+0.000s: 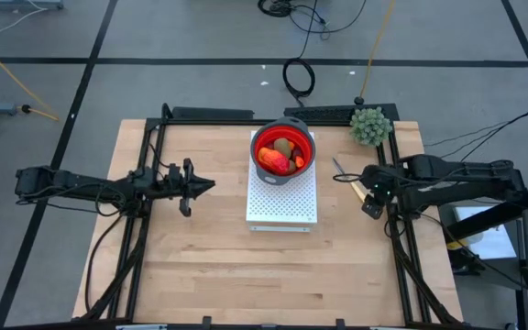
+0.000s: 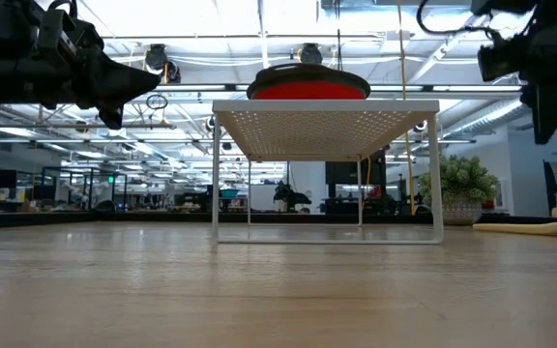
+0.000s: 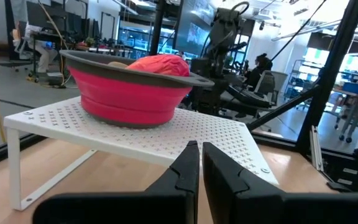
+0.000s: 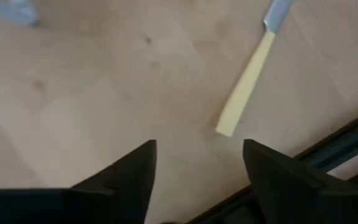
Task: Pick & Place Fruit
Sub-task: Put the yellow knife on the shelf
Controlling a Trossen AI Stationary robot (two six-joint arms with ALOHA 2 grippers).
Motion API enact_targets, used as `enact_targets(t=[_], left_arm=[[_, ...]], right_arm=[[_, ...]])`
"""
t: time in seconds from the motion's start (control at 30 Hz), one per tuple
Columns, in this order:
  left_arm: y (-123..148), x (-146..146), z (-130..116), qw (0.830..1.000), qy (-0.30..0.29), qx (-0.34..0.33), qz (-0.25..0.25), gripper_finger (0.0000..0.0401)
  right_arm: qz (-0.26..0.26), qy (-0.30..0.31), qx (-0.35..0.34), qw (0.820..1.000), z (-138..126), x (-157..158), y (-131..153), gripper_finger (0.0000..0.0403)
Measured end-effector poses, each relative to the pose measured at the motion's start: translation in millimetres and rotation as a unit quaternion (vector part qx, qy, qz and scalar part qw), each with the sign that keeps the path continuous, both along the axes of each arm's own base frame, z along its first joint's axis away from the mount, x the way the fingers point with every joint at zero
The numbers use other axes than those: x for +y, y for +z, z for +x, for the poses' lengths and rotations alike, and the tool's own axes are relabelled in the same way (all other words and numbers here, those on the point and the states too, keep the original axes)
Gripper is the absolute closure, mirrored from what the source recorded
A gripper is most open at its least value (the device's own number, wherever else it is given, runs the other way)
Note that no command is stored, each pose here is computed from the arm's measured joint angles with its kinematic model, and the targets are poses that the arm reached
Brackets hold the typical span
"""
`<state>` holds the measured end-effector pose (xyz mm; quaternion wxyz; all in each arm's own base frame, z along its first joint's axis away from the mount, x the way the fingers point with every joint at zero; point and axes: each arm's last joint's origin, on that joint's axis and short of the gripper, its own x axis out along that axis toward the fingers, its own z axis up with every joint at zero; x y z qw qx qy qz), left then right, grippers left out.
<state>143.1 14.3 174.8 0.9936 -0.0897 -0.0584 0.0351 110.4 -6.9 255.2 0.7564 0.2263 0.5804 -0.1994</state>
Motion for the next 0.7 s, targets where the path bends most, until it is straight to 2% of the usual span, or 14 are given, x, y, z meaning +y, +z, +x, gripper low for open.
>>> enact_targets(t=[0.17, 0.4, 0.6, 0.7], left_arm=[[0.2, 0.2, 0.1, 1.0, 0.004, 0.0, -0.001, 0.0382], [0.2, 1.0, 0.0, 1.0, 0.017, -0.001, -0.007, 0.0382], [0.2, 1.0, 0.0, 1.0, 0.017, -0.001, -0.011, 0.0382], [0.1, 1.0, 0.0, 1.0, 0.017, -0.001, -0.011, 0.0382]], right_arm=[[-0.011, -0.025, 0.018, 0.999, 0.8, -5.8, -26.2, 0.0147], [-0.008, -0.056, 0.038, 0.998, 1.6, -13.0, -63.6, 0.0149], [-0.006, -0.087, 0.046, 0.995, 4.2, -19.6, -66.2, 0.0153], [0.013, -0.113, 0.044, 0.993, 6.2, -21.7, -67.5, 0.0154]])
